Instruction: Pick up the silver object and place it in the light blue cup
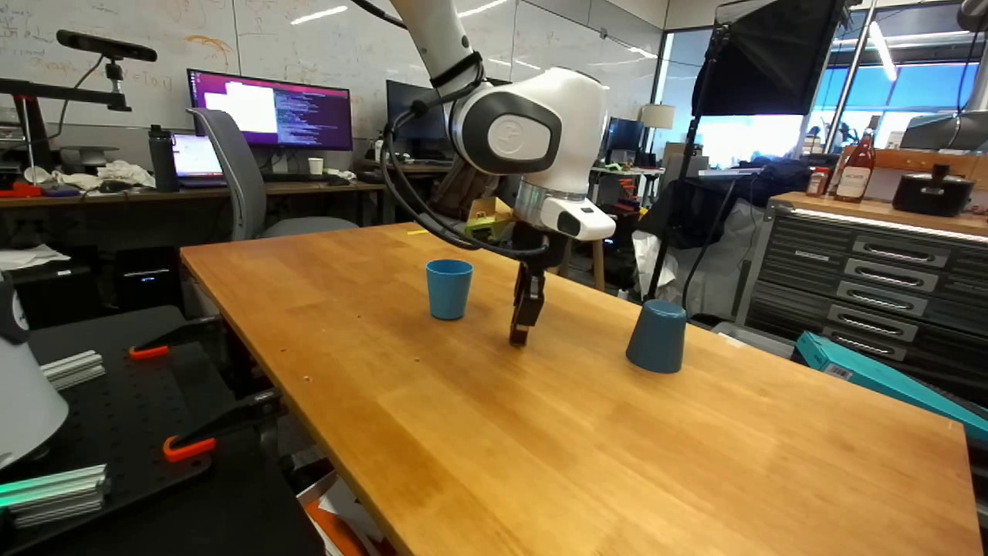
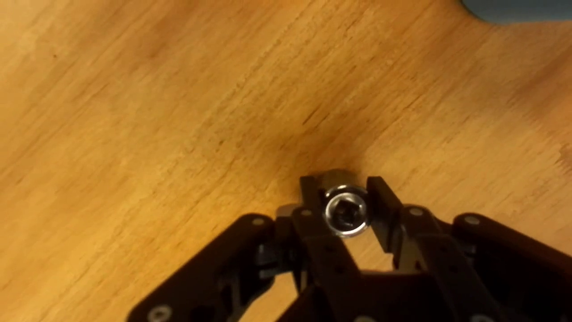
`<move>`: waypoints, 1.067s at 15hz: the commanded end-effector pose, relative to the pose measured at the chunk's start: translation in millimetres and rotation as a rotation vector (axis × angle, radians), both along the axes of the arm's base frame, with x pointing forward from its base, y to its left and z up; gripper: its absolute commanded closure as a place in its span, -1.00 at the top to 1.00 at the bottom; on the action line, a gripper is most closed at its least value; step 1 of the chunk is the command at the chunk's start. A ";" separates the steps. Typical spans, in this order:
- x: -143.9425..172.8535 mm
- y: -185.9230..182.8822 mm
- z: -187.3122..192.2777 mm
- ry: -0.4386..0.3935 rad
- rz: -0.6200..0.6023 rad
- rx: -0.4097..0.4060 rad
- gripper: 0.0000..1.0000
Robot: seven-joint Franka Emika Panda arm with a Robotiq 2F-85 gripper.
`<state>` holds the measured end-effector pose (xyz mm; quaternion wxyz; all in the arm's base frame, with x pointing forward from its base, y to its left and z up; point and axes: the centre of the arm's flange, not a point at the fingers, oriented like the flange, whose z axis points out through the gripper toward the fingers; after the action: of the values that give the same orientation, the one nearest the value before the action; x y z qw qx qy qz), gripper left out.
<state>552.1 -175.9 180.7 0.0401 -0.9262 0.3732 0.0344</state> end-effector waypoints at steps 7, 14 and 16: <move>8.6 40.9 93.2 -0.049 0.167 0.116 -0.84; 16.1 105.3 140.3 -0.022 0.307 0.273 -0.84; 16.1 108.7 133.3 0.015 0.308 0.302 -0.84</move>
<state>564.7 -70.1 311.3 0.1480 -0.9591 0.2288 0.0769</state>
